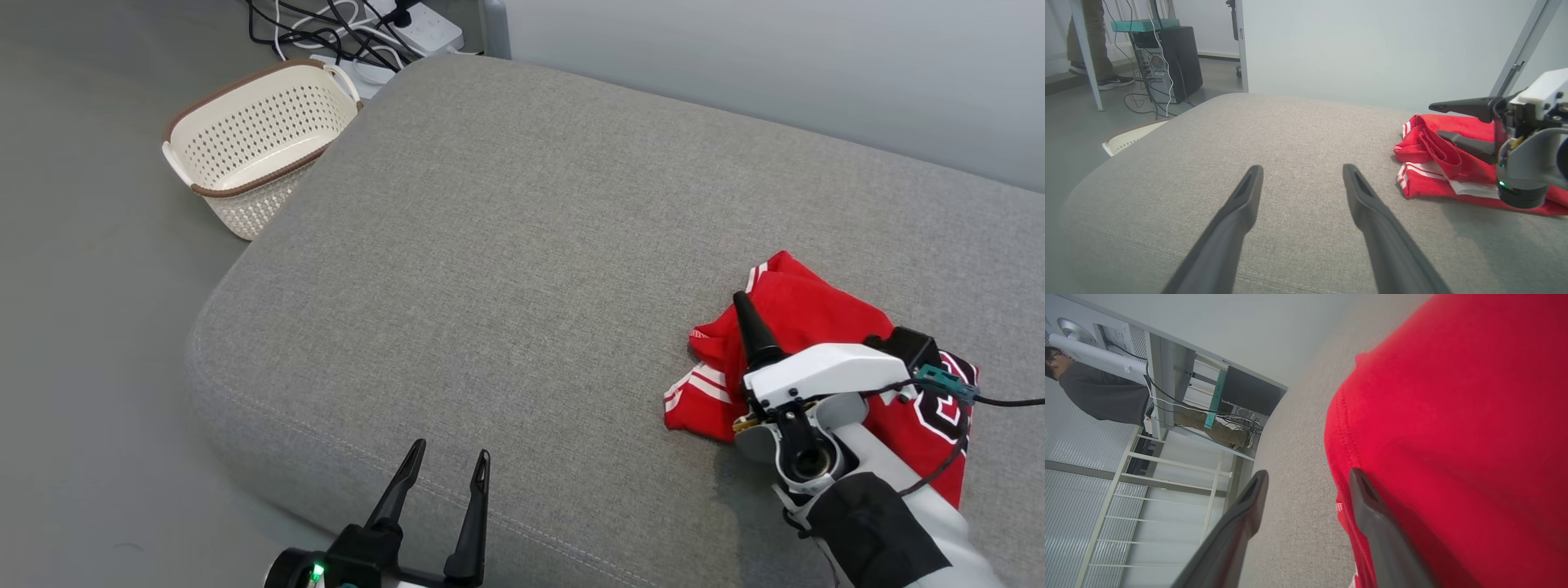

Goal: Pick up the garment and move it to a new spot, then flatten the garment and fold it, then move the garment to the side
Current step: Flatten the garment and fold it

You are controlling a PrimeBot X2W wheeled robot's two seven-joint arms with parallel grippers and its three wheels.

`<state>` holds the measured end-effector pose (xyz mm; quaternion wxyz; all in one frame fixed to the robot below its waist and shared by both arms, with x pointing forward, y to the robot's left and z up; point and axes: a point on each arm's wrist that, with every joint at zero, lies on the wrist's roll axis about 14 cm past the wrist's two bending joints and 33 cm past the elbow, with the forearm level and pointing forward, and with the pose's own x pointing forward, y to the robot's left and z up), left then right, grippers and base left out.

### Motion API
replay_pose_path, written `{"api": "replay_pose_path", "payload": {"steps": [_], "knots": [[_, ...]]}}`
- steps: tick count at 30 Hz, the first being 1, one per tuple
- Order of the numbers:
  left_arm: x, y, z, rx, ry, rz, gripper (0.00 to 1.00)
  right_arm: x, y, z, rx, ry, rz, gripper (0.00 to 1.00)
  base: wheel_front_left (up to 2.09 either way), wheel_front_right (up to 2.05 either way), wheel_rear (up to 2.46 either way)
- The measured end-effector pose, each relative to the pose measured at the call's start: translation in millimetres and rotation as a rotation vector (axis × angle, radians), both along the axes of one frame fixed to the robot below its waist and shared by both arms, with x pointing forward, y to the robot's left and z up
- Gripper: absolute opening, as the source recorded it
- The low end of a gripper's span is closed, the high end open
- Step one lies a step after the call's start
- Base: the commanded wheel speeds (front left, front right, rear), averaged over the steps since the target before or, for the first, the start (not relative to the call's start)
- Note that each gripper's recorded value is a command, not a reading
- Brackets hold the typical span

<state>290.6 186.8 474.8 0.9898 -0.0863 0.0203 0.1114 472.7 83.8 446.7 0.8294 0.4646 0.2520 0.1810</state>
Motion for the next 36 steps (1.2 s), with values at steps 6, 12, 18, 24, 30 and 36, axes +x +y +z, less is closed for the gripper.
{"api": "replay_pose_path", "payload": {"steps": [6,12,18,24,30,36], "knots": [[3.4,-3.8,0.9,-0.001,-0.007,-0.019,1.0,-13.8,10.8,11.9,0.03,-0.017,0.052,1.0,0.0,0.0,0.0],[12.9,-13.8,3.8,-0.004,-0.021,-0.064,1.0,-6.6,-8.4,31.5,-0.03,-0.129,0.04,1.0,0.0,0.0,0.0],[26.7,-31.0,7.5,-0.009,-0.037,-0.132,1.0,18.1,-58.0,71.9,-0.207,-0.377,-0.035,1.0,0.0,0.0,0.0],[42.8,-51.5,10.7,-0.013,-0.051,-0.21,1.0,19.6,-135.9,86.1,-0.394,-0.515,-0.184,1.0,0.0,0.0,0.0],[60.2,-73.0,18.6,-0.047,-0.077,-0.281,1.0,-5.7,-206.0,76.4,-0.561,-0.536,-0.313,1.0,0.0,0.0,0.0],[69.8,-89.5,24.0,-0.062,-0.091,-0.326,1.0,-38.5,-247.0,67.8,-0.677,-0.534,-0.38,1.0,0.0,0.0,0.0]]}}
